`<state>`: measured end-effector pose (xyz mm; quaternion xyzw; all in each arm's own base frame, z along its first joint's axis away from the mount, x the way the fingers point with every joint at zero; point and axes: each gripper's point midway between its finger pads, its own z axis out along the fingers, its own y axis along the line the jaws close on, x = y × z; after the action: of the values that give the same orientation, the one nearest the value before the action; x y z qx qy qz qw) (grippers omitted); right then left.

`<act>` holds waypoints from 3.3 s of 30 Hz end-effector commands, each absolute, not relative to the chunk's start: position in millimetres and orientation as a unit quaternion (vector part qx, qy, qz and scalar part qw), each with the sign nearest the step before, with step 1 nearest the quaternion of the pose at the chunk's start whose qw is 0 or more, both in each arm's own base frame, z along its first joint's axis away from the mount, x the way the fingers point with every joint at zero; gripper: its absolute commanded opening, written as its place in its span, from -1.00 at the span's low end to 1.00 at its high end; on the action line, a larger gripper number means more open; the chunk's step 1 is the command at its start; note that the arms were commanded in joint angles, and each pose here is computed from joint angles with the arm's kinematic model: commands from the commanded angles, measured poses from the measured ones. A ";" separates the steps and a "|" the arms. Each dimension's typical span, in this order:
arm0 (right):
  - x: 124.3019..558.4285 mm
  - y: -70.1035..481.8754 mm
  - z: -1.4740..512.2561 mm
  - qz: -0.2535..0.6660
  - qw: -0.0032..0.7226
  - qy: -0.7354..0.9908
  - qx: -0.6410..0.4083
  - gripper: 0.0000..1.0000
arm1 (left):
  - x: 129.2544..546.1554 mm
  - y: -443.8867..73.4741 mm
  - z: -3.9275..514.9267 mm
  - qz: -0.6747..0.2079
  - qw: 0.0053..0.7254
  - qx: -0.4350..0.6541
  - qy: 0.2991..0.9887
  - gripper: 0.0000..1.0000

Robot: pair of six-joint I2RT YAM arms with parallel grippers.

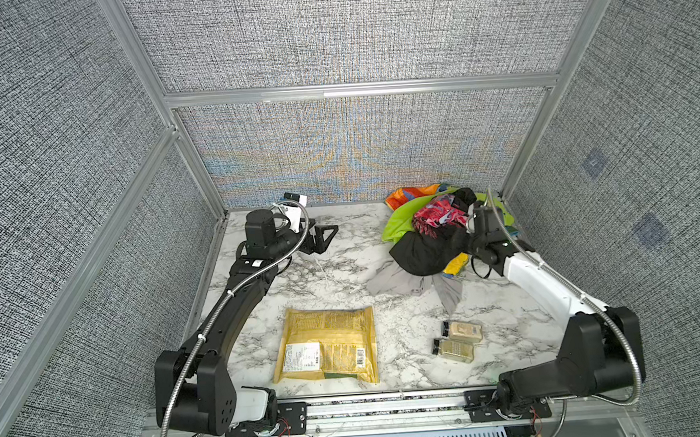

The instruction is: Pick out a specific cloth from the pile

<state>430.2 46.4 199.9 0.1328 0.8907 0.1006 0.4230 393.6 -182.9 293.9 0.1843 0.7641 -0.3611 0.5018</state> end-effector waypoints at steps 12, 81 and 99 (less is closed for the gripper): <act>557.7 6.4 254.2 0.100 0.474 0.853 0.192 -0.85 | 394.0 -184.6 299.7 -0.353 0.512 0.194 0.759 0.97; 267.6 80.8 158.5 0.071 0.452 0.888 0.052 0.86 | 356.8 -333.6 107.7 -0.242 0.278 0.347 0.862 0.65; 271.8 80.4 161.3 0.073 0.449 0.888 0.064 0.87 | 335.9 -380.4 46.8 -0.185 0.223 0.401 0.869 0.29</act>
<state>267.0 80.1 155.2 0.0558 0.8933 0.0717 0.4403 339.6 -379.0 50.5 0.3929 0.8684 -0.1924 0.2335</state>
